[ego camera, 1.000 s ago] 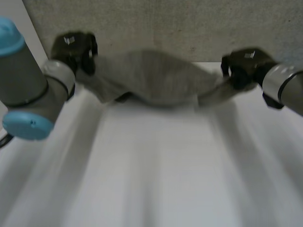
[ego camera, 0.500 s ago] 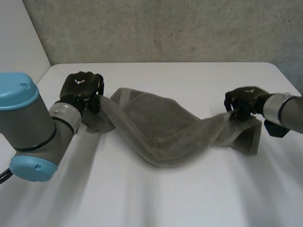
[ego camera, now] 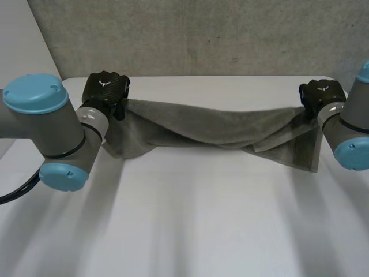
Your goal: Fold the towel.
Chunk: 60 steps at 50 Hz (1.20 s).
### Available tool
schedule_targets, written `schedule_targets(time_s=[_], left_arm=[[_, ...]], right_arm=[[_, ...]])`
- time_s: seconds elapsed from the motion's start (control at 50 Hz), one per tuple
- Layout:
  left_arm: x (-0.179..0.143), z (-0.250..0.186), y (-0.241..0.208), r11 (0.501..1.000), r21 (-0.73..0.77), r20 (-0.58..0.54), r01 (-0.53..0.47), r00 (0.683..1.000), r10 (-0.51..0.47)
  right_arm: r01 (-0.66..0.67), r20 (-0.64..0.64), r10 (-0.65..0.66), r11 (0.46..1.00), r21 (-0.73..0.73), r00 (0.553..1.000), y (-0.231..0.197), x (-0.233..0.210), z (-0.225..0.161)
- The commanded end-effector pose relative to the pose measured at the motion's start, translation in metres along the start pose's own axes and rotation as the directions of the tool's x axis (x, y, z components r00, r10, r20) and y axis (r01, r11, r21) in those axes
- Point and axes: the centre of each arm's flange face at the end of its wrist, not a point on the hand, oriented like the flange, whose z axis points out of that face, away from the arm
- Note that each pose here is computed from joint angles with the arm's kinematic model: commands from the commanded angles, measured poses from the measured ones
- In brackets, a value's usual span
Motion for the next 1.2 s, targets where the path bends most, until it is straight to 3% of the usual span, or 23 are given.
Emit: schedule_targets(time_s=[0.02,0.18,0.32,0.46,0.82,1.2], left_arm=[[0.001,0.006,0.008,1.0,-0.017,0.025,-0.002,1.0,0.002],[0.0,0.011,0.011,1.0,-0.019,0.039,-0.001,0.999,0.002],[-0.001,0.013,0.013,1.0,-0.02,0.043,-0.001,0.999,0.002],[-0.001,0.012,0.014,1.0,-0.025,0.042,-0.002,0.999,0.003],[-0.001,0.011,0.016,0.999,-0.034,0.039,-0.002,0.999,0.003],[0.001,0.011,0.018,0.999,-0.037,0.035,-0.002,0.999,0.004]], right_arm=[[0.005,0.041,-0.002,0.997,-0.075,0.999,0.016,-0.008,-0.011],[0.0,0.024,0.001,0.999,-0.04,1.0,-0.009,0.008,-0.049],[0.038,0.166,-0.039,0.999,0.008,0.985,-0.022,-0.001,-0.095],[0.105,0.268,-0.105,0.994,0.015,0.958,-0.012,-0.016,-0.11],[0.157,0.315,-0.133,0.986,-0.052,0.94,0.038,-0.038,-0.035],[0.163,0.353,-0.153,0.987,0.001,0.923,0.054,-0.071,-0.01]])
